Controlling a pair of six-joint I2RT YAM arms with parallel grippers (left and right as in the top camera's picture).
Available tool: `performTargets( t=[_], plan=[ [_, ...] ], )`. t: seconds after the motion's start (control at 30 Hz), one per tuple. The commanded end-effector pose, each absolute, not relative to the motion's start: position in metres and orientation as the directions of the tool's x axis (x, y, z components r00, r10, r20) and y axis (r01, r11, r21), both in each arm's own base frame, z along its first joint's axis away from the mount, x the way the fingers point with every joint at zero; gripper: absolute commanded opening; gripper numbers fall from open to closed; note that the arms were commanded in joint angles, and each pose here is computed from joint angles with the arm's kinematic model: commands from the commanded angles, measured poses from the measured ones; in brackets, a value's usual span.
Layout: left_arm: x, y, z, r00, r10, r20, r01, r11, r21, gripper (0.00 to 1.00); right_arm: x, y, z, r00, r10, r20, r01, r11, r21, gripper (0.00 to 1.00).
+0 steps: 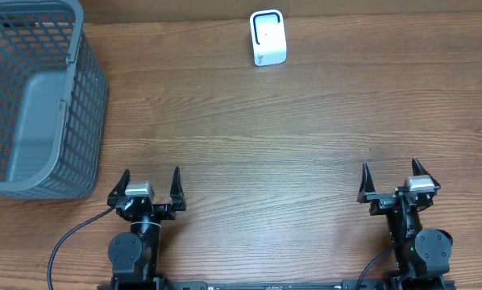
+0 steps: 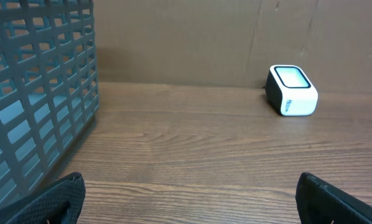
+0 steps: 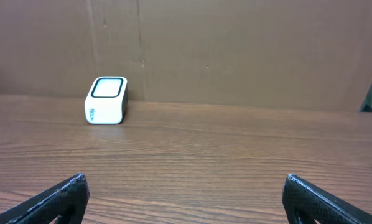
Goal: Scan the item barcode
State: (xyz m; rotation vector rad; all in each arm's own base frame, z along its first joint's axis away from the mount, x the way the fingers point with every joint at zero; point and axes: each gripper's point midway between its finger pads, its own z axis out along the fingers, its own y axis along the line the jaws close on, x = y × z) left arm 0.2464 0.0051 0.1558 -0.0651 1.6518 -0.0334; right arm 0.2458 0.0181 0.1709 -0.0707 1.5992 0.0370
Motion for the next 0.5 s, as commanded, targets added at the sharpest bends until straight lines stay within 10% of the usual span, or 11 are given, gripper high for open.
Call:
performTargets(
  t=[0.0, 0.47],
  plan=[
    [0.246, 0.0061, 0.156, -0.075, -0.074, -0.994, -0.027, 0.997, -0.072, 1.0, 0.2462, 0.0113, 0.1699, -0.023, -0.007, -1.0, -0.031, 1.0, -0.007, 1.0],
    [0.246, 0.0061, 0.156, -0.075, -0.074, -0.994, -0.027, 0.997, -0.072, 1.0, 0.2461, 0.0133, 0.1708, -0.02, -0.007, -1.0, -0.043, 0.999, -0.006, 1.0]
  ],
)
